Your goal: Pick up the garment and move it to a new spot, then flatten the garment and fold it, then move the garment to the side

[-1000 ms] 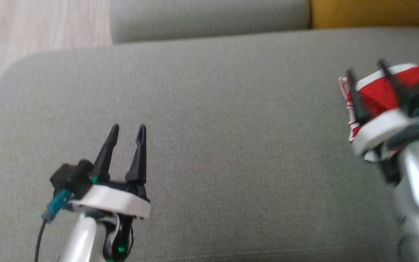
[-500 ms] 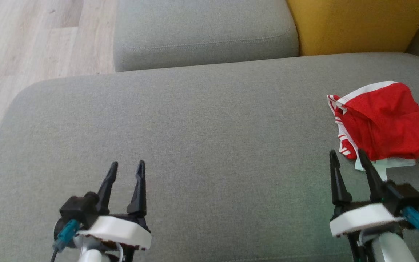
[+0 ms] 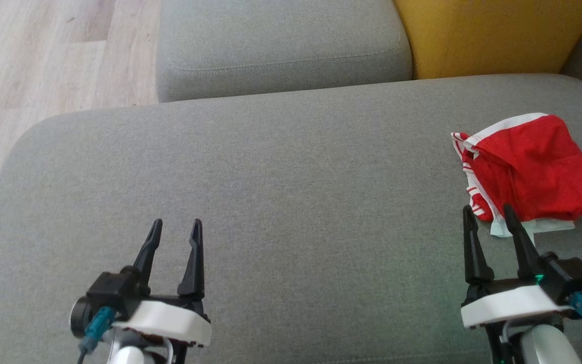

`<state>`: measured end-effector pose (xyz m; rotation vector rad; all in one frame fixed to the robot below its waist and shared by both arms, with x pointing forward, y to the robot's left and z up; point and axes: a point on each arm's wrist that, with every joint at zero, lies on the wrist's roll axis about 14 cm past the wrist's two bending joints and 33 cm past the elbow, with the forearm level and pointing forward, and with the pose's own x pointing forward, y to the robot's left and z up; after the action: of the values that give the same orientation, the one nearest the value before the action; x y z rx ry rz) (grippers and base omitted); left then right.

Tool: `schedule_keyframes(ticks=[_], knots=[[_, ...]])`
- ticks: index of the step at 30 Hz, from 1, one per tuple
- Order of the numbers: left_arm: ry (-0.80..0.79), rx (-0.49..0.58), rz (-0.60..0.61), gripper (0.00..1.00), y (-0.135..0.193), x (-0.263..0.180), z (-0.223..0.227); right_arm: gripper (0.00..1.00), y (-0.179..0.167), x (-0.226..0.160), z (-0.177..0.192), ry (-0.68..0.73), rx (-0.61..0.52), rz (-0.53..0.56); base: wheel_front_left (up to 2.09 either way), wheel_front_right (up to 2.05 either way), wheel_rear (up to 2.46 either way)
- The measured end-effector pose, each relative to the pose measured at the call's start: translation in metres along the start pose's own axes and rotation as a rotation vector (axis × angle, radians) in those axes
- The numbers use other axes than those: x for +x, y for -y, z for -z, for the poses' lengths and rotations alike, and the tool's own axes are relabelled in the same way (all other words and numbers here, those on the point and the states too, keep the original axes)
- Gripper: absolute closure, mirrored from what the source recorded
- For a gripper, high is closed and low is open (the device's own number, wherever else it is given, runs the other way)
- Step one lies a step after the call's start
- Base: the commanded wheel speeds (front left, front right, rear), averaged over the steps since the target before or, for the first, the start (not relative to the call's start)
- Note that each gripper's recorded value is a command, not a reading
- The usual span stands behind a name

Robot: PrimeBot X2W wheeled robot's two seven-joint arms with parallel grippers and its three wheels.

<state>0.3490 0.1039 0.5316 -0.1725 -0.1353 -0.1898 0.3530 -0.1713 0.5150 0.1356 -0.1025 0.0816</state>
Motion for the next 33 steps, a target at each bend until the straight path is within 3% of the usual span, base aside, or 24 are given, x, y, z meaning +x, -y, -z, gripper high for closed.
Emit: schedule_keyframes(ticks=[20, 21, 27, 33], knots=[[0.001, -0.066, -0.024, 0.00, -0.008, 0.001, 0.000, 0.00, -0.003, 0.001, -0.001, 0.007, 0.048, -0.001, 0.00, 0.00, 0.00], [-0.002, -0.074, -0.031, 1.00, -0.010, 0.000, 0.001, 1.00, -0.003, 0.001, 0.000, 0.004, 0.049, -0.001, 0.00, 0.00, 0.00], [-0.169, -0.085, -0.077, 1.00, -0.019, -0.030, 0.051, 1.00, 0.004, -0.024, 0.046, -0.143, 0.067, 0.034, 0.00, 0.00, 0.00], [-0.192, -0.149, -0.104, 1.00, -0.023, -0.032, 0.056, 1.00, 0.007, -0.025, 0.049, -0.153, 0.132, 0.057, 0.00, 0.00, 0.00]])
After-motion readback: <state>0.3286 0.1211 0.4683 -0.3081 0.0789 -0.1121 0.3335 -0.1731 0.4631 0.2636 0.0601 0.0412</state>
